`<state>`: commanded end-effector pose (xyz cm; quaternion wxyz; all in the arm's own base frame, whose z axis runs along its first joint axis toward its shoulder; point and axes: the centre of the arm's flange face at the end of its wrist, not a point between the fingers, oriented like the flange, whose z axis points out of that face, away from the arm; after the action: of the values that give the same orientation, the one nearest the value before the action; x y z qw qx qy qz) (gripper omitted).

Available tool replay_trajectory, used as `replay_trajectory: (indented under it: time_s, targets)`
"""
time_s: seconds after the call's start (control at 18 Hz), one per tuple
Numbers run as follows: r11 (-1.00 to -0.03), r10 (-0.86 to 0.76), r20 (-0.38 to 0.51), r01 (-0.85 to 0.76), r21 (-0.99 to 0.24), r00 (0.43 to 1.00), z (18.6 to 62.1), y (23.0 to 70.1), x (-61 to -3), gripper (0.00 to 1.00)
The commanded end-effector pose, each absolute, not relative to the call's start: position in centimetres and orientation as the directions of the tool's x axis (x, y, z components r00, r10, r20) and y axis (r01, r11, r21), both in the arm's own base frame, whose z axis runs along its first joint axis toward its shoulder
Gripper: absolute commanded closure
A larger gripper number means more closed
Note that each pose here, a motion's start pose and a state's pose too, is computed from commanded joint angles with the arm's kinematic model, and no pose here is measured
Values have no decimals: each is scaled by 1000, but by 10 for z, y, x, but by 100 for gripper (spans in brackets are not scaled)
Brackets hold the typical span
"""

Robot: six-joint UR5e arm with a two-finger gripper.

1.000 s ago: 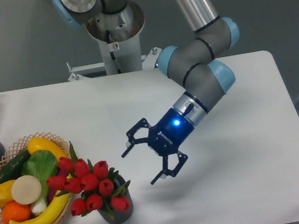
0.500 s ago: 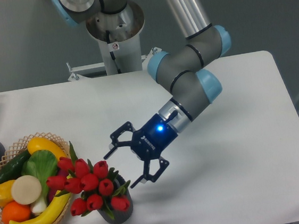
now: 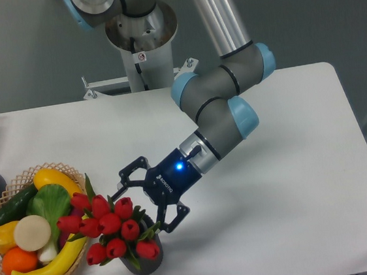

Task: Pick up the flowers from the vase
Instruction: 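Close the gripper around the red tulip stems above the vase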

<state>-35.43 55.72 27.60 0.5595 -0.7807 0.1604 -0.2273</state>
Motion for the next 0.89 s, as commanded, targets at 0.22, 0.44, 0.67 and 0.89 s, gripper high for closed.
replay_trajectory:
  time_s: [0.22, 0.44, 0.67, 0.89]
  targets:
    - [-323, -511, 174, -1, -947, 842, 274, 562, -353, 7]
    - [-326, -519, 180, 1, -945, 835, 270, 567, -348, 33]
    - [-325, -520, 178, -1, -946, 836, 271, 567, -348, 58]
    - [-324, -519, 175, -2, -946, 837, 273, 566, -348, 66]
